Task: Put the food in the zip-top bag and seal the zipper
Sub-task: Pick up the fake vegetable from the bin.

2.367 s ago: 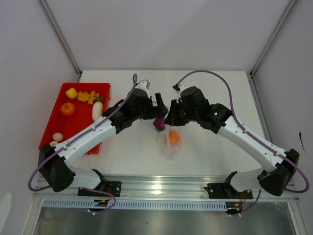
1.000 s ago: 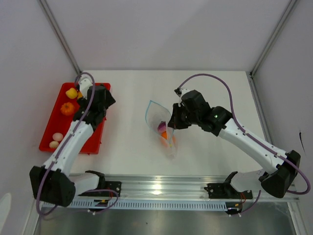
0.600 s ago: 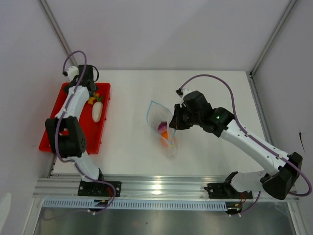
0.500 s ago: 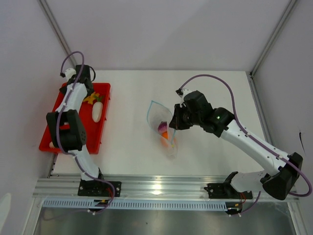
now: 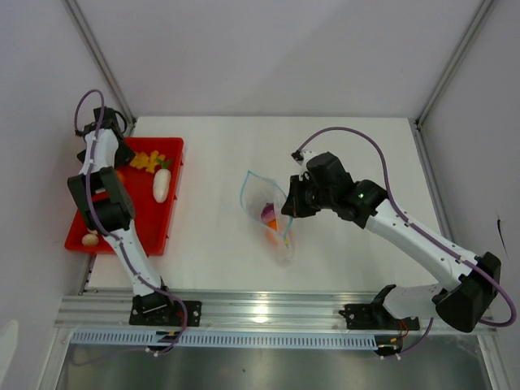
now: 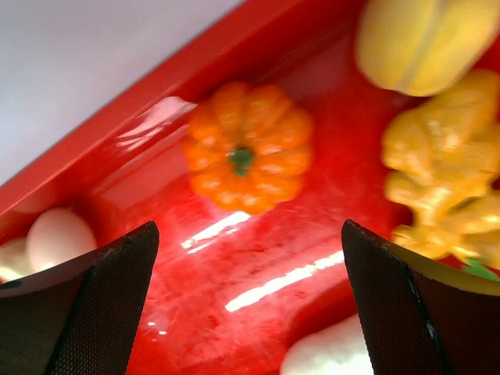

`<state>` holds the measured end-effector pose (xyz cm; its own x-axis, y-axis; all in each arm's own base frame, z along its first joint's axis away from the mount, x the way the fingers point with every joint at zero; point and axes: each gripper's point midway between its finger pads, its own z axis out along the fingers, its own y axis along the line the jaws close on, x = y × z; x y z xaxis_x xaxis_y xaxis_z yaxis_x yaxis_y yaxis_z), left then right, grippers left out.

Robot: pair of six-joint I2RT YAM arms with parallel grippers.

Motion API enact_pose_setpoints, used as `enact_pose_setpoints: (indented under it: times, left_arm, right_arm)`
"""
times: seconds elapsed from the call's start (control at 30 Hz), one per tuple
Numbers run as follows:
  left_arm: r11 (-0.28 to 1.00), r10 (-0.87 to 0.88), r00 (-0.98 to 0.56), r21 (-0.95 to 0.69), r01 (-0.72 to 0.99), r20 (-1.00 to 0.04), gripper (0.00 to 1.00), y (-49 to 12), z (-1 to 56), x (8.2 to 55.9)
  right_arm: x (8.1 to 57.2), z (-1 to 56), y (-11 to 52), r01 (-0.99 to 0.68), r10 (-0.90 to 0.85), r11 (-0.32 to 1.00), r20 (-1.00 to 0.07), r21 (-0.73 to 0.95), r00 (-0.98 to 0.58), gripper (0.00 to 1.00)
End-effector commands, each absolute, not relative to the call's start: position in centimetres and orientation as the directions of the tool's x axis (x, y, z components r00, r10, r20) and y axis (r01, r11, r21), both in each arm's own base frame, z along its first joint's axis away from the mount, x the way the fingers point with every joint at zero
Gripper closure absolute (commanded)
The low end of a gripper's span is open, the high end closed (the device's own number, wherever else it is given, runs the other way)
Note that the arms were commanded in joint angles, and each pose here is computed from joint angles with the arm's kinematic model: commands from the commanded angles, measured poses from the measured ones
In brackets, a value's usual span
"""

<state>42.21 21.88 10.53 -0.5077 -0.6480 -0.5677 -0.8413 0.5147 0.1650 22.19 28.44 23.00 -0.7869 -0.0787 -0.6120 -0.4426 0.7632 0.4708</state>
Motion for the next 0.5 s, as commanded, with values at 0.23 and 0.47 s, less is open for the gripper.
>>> enact_pose_setpoints:
  times: [0.23, 0.47]
  left_arm:
    - [0.623, -0.656, -0.591, 0.106, -0.775, -0.470, 0.01, 21.4, 9.5, 44.9]
    - [0.622, -0.691, -0.598, 0.088, -0.778, -0.407, 0.00, 22.0, 7.2, 44.3]
  right_arm:
    - [22.1, 24.7, 29.0, -0.493, -0.069, 0.715, -0.652, 0.496, -0.755, 1.00]
    - [21.9, 25.1, 29.1, -0.489, -0.056, 0.707, -0.648, 0.512, -0.760, 1.00]
